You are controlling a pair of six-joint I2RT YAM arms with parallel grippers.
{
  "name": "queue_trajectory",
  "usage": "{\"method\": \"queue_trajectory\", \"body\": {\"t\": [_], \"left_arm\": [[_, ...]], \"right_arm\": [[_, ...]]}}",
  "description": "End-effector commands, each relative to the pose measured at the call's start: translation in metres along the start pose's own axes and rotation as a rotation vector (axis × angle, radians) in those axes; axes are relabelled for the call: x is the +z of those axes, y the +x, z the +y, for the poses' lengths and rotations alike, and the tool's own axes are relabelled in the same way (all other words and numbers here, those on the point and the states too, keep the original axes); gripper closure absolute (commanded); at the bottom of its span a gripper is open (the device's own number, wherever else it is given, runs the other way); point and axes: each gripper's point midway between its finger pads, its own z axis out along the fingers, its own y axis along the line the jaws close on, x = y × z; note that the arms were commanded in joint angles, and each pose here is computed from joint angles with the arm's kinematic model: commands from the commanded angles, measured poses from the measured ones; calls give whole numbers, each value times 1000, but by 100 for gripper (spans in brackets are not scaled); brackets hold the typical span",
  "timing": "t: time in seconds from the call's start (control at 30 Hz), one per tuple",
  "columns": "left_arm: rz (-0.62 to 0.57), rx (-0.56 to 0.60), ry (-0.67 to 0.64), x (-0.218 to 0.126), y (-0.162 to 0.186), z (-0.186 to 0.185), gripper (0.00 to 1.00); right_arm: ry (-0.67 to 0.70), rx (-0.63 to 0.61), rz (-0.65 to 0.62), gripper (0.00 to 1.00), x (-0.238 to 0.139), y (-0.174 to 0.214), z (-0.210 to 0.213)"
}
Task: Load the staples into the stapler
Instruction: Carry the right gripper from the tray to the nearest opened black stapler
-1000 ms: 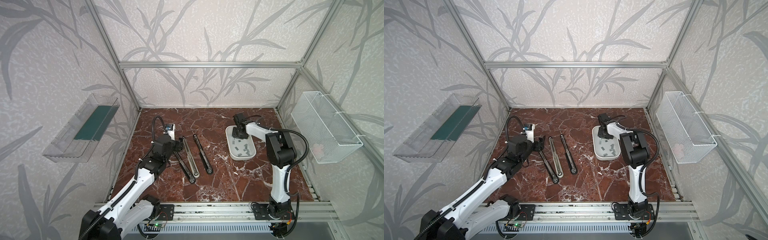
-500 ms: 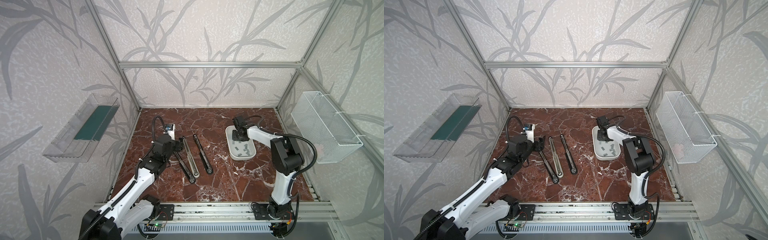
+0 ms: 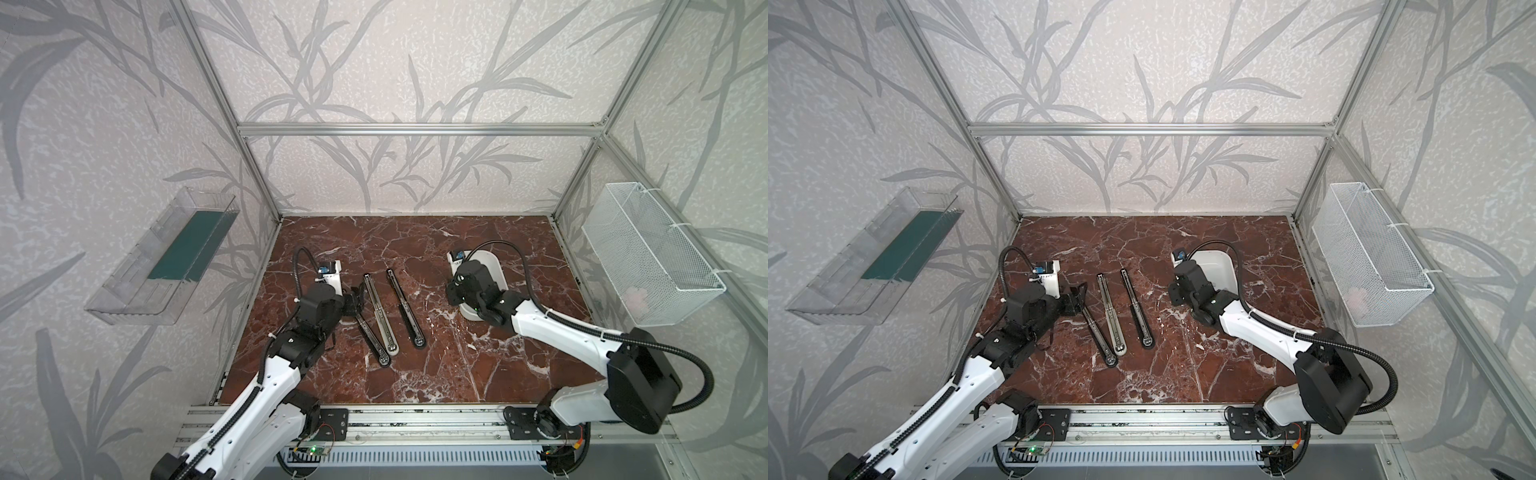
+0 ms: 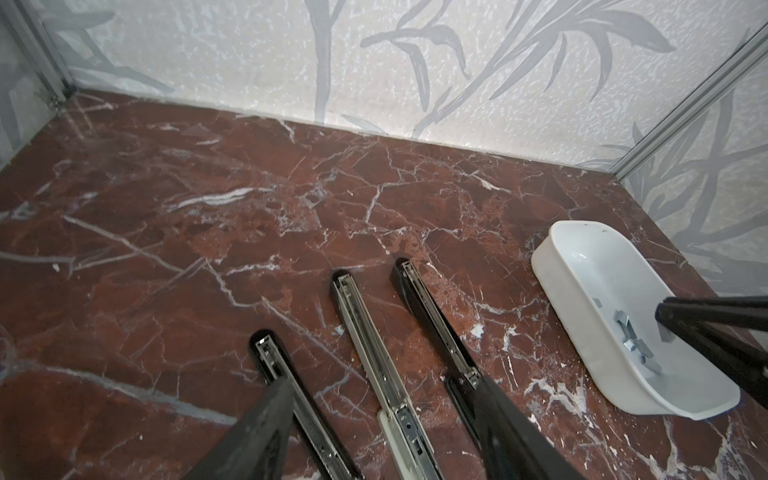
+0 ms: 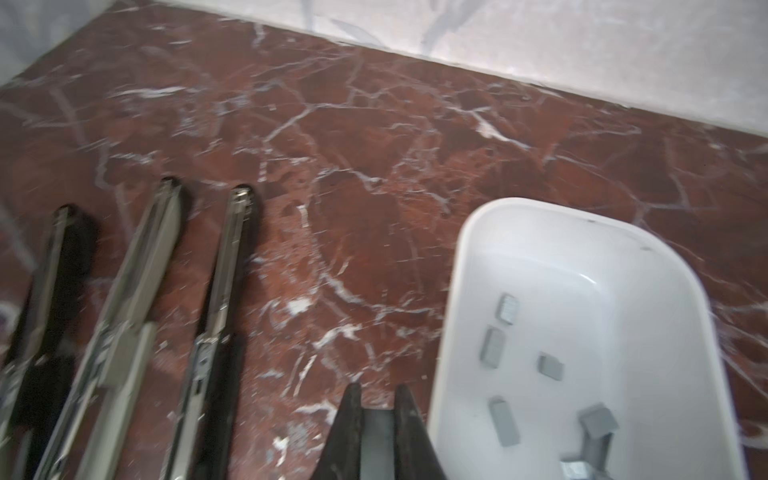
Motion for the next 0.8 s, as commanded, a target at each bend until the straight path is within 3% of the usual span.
{"method": "queue_trajectory", "body": {"t": [0.0,0.23,0.4,0.77], "left_arm": [[50,-72,-56,-2,30,19,29],[12,-111,-128,-13,69,50,26],[-44,-128,-166,-22,67,61,26],[-60,-147,-186,-26,67,66,26]], "right_arm": [[-114,-64,-117,92,-19,-13,44],[-203,-92,-172,93,-26,20,91],[-195,-108,-147,95,-24,34,119],[-102,-82,-116,96,12,56,125]]}}
